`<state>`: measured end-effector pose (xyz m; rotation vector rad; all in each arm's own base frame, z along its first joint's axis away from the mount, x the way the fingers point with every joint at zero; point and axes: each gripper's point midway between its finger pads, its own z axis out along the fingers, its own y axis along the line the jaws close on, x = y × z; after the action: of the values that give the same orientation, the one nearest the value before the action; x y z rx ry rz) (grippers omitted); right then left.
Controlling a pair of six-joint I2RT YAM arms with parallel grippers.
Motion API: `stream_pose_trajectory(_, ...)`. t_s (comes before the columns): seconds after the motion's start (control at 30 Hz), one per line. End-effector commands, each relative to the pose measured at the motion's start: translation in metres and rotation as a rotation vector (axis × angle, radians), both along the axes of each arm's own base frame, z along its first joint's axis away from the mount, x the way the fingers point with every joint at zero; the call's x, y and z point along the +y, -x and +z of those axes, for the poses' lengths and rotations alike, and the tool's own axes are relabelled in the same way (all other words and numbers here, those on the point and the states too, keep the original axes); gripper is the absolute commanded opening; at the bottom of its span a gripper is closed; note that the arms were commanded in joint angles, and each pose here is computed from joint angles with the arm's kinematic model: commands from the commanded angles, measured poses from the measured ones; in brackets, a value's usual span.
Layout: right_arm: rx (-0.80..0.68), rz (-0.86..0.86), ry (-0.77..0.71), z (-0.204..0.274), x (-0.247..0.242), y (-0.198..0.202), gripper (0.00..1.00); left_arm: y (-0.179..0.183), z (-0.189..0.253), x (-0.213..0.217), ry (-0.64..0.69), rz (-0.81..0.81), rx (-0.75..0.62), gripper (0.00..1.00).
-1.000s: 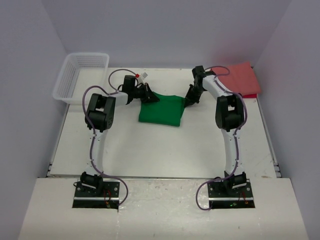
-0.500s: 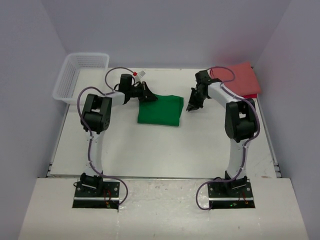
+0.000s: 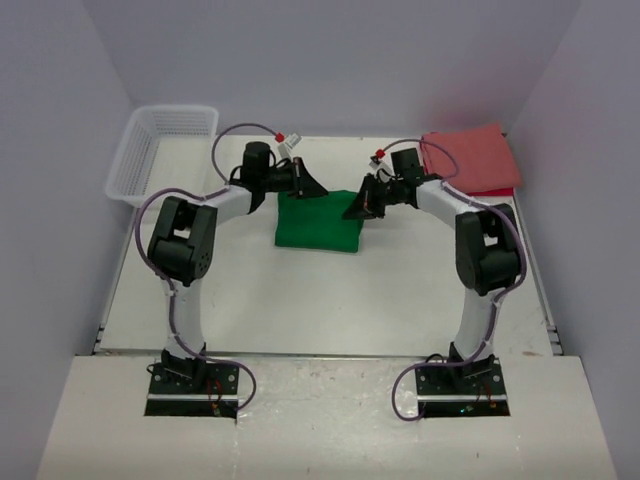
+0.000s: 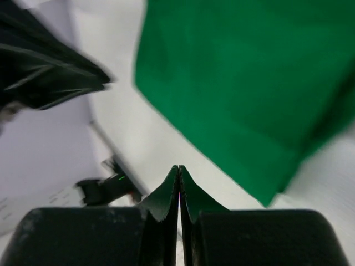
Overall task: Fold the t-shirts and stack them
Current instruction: Fold the long partially folded tshirt into a neat square
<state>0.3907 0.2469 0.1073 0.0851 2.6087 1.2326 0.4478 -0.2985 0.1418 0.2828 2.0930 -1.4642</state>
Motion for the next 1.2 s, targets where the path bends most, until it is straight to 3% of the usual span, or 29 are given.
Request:
stream_pose_trajectory(0.0,0.092,0.228,-0.433,0.044,0.042,0.022,0.0,0.0,-0.028,0.0,0.017,-0.009,0.053,0.0)
stream_pose_trajectory(0.17,0.199,0.269,-0.491,0.043,0.061,0.017,0.0,-0.019,-0.051,0.0,0.025,-0.014,0.079,0.0)
stream_pose_trajectory(0.4,0.383,0.177,-0.368,0.009,0.067,0.017,0.0,-0.039,-0.065,0.001,0.06,0.003,0.119,0.0)
stream_pose_trajectory(0.63,0.579,0.02,-0.154,-0.036,0.055,0.033,0.0,-0.049,-0.067,0.014,0.098,0.038,0.137,0.0)
stream_pose_trajectory(0.83,0.638,0.017,-0.117,-0.061,0.058,0.041,0.0,-0.048,-0.052,0.024,0.133,0.038,0.115,0.0)
stream_pose_trajectory(1.17,0.693,-0.042,-0.051,-0.099,0.051,0.055,0.0,-0.047,-0.081,0.044,0.084,0.092,0.193,0.0)
